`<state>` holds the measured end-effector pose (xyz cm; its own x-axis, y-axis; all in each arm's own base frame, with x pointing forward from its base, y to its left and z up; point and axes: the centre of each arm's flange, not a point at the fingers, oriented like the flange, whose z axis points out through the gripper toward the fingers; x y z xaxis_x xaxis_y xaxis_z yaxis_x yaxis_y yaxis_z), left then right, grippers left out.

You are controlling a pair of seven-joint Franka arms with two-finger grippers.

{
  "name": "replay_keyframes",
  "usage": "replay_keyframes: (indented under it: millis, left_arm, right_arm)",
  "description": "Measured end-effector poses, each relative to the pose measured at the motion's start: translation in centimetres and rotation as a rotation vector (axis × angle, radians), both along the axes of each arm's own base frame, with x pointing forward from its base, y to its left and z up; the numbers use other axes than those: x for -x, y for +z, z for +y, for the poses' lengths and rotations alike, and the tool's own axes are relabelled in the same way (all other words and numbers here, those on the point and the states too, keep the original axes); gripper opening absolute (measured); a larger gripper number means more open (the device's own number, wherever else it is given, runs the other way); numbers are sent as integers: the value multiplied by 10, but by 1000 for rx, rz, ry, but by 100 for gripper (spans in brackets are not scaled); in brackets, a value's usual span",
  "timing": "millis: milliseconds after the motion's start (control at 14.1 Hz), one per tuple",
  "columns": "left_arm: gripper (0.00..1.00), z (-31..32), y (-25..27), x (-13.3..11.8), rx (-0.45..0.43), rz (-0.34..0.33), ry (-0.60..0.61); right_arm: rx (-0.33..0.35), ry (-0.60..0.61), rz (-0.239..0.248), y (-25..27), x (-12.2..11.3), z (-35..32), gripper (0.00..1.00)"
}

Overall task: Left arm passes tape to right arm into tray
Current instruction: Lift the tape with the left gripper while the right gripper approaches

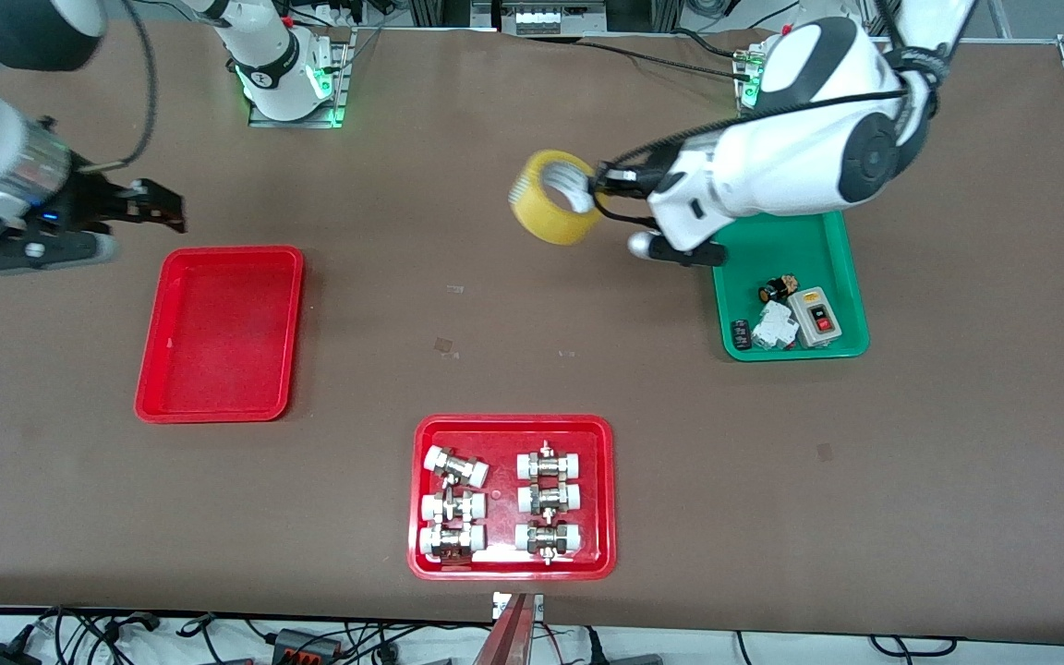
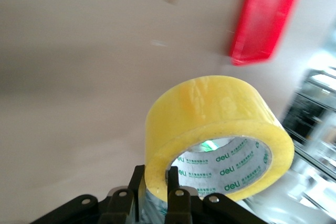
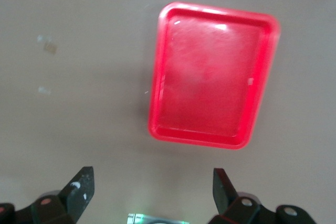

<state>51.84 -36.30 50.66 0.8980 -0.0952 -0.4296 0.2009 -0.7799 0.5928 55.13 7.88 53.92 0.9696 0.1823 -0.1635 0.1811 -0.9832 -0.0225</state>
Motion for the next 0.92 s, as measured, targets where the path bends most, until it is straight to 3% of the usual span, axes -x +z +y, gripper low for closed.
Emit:
replay_keyframes:
  millis: [142, 284, 426, 568, 710, 923]
  left_arm:
    - [21, -32, 1, -11, 79, 23, 92]
    - [21, -52, -6, -22, 145, 53, 196]
    - [21, -58, -11, -25, 159, 74, 223]
    - [21, -57, -10, -27, 159, 76, 229]
    - [21, -56, -9, -28, 158, 80, 236]
    - [21, -53, -8, -30, 153, 93, 255]
  right_arm:
    - [-69, 22, 8, 2, -2, 27, 100]
    - [-245, 13, 10, 17, -1, 55, 100]
    - [-455, -9, 1, 42, -1, 82, 100]
    - [-608, -43, -30, 63, -9, 99, 100]
    - [-740, -82, -27, 65, -19, 113, 100]
    - [-835, -117, 31, 41, -32, 132, 100]
